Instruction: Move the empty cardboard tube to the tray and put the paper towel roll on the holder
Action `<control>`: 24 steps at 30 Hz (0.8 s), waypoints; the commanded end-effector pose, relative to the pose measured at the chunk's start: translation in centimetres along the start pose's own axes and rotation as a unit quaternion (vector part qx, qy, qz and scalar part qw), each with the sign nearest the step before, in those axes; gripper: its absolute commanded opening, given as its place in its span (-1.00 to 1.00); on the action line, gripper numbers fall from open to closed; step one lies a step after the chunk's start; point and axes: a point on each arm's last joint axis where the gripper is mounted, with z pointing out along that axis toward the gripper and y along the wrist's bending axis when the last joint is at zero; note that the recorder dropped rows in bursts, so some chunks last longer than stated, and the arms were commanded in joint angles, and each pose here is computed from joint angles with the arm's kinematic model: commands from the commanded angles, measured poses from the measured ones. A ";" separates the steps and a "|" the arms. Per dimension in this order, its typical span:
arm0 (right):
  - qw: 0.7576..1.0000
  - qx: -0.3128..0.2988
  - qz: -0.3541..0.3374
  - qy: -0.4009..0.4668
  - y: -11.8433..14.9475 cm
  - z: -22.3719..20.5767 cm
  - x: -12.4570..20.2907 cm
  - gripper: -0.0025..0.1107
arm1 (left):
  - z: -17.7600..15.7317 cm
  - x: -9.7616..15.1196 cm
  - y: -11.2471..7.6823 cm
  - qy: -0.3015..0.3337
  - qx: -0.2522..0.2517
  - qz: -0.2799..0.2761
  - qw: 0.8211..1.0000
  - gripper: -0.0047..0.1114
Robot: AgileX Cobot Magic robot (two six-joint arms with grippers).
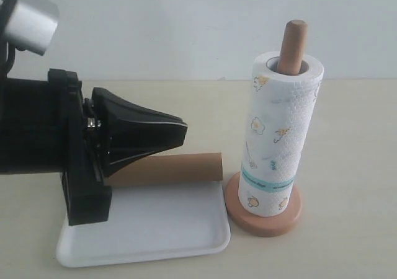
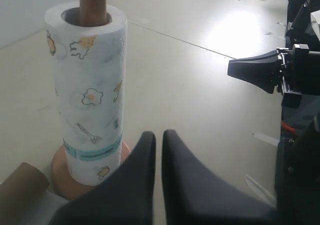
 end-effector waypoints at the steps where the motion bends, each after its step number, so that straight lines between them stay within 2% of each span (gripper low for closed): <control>1: 1.000 0.003 -0.002 -0.009 0.0 0.0 -0.2 -0.96 | -0.3 0.1 -0.2 -0.002 0.002 -0.004 1.000 -0.85; 16: 1.000 0.003 -0.002 -0.009 0.0 0.0 -0.2 -0.96 | -0.3 0.1 -0.2 -0.002 0.000 -0.003 1.000 -0.85; 18: 1.000 0.003 -0.002 -0.009 0.0 0.0 -0.2 -0.96 | -0.4 0.0 -0.4 -0.005 0.012 -0.006 1.000 -0.85; 24: 1.000 0.003 -0.002 -0.009 0.0 0.0 -0.2 -0.96 | -3.2 -1.7 -1.9 -0.059 0.011 -0.014 0.998 -0.85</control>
